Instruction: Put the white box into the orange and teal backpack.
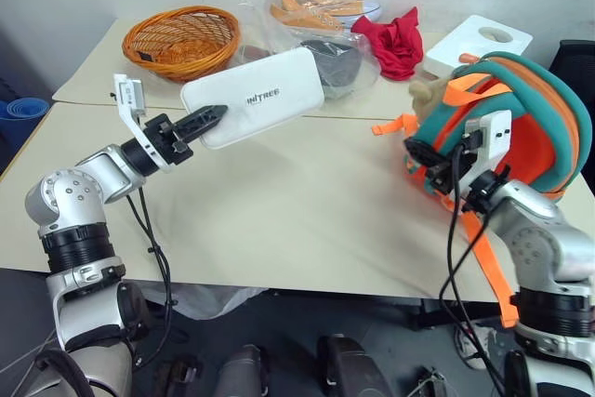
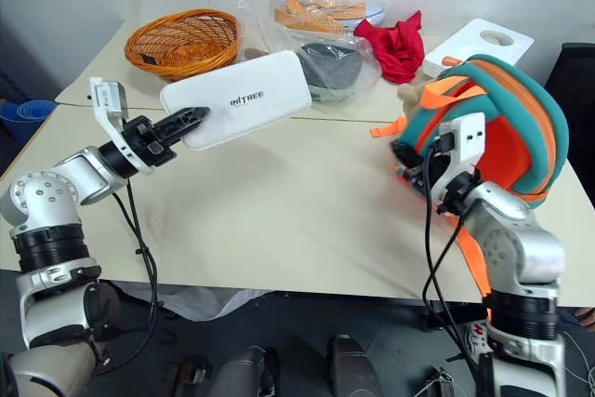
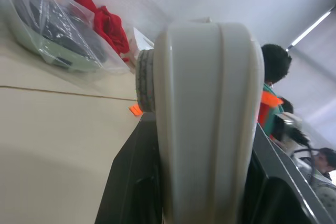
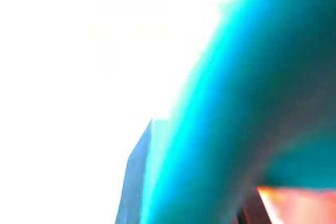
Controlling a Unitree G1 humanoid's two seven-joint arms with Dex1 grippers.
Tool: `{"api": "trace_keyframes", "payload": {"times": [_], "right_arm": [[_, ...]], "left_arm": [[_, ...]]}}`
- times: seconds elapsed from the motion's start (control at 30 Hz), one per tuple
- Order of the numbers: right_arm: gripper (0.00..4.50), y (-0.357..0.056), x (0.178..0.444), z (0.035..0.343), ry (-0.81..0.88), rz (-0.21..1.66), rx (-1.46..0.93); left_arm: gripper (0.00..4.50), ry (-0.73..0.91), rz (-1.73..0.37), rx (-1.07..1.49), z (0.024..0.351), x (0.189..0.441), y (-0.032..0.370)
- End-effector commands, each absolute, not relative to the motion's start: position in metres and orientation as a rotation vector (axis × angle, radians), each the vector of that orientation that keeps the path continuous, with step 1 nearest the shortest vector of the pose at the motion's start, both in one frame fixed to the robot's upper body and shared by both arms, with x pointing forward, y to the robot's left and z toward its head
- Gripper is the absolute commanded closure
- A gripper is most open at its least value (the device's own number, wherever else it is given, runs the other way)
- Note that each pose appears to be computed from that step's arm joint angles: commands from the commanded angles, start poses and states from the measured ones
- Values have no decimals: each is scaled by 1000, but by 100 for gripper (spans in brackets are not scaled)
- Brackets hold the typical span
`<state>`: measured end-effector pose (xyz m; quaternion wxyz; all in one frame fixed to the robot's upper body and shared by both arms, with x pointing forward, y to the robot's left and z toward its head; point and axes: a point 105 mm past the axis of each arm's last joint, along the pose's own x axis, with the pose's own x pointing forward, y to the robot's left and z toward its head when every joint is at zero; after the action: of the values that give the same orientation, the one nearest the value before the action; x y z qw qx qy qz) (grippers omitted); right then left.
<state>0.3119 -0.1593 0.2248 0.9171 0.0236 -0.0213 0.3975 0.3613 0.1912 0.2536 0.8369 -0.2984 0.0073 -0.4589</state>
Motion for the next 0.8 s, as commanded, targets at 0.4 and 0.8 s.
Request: {"api": "trace_keyframes", "payload": {"times": [0.4,0.8], "right_arm": [[449,-160,178,250,201,1346,57],[449,-174,185,242,244,1249,63]], "left_arm": [[325,-200,-1373,-267,312,310,146],[325,-125,-1510,20,275,305,109]]}}
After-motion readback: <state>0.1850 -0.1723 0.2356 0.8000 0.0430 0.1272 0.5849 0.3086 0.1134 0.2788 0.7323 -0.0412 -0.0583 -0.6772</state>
